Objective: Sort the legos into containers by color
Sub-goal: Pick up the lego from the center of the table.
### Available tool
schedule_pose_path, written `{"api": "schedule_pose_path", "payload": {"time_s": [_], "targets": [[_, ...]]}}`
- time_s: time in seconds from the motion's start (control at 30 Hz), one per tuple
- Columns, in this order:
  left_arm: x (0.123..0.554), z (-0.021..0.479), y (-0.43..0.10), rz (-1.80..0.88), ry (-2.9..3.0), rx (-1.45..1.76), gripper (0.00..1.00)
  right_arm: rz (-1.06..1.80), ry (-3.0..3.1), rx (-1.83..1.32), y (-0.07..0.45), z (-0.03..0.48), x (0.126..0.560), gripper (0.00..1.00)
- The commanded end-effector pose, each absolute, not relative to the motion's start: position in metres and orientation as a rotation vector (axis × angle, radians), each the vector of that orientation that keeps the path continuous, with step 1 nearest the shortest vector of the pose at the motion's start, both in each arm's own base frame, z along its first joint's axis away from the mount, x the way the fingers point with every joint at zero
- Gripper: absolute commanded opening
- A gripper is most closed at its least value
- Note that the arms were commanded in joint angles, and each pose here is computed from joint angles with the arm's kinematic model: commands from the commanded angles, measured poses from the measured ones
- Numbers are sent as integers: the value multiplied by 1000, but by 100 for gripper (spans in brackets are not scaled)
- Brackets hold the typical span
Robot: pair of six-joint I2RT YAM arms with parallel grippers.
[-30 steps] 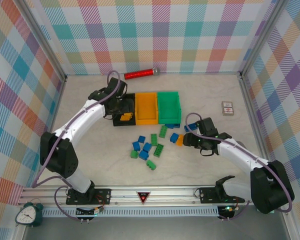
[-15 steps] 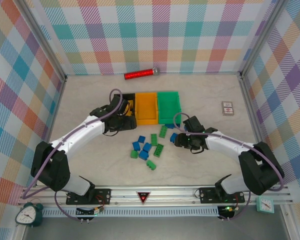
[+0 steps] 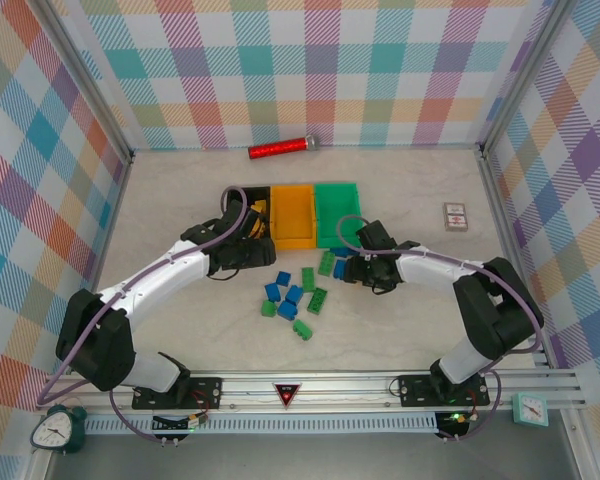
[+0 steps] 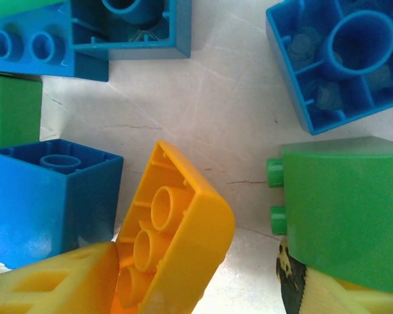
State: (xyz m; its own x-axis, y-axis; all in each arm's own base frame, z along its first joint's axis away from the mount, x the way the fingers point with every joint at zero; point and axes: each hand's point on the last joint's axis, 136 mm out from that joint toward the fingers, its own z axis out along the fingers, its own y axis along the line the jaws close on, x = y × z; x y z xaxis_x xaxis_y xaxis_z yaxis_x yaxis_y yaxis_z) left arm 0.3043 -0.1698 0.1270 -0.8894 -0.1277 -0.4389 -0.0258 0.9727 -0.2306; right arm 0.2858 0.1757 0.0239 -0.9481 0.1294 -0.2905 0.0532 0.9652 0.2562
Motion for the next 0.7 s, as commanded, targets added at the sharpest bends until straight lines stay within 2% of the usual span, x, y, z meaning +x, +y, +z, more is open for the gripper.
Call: {"api": "schedule_pose_path", "payload": {"time_s": [0.0, 0.13, 0.27, 0.33, 0.47, 0.67], "targets": [[302, 131, -166, -295, 2638, -128, 77, 374, 2812, 118, 185, 22, 293, 66], [301, 128, -168, -305, 2646, -133, 77, 402, 2817, 89, 196, 22, 298, 60], [299, 130, -166, -302, 2639, -138, 77, 414, 2812, 52, 201, 23, 300, 32], [298, 130, -164, -296, 2638, -140, 77, 419, 2816, 35, 202, 24, 298, 26], [296, 129, -164, -297, 2640, -142, 77, 428, 2794, 22, 201, 33, 294, 18], [294, 125, -156, -280, 2620, -208, 77, 445, 2749, 1, 198, 57, 288, 15]]}}
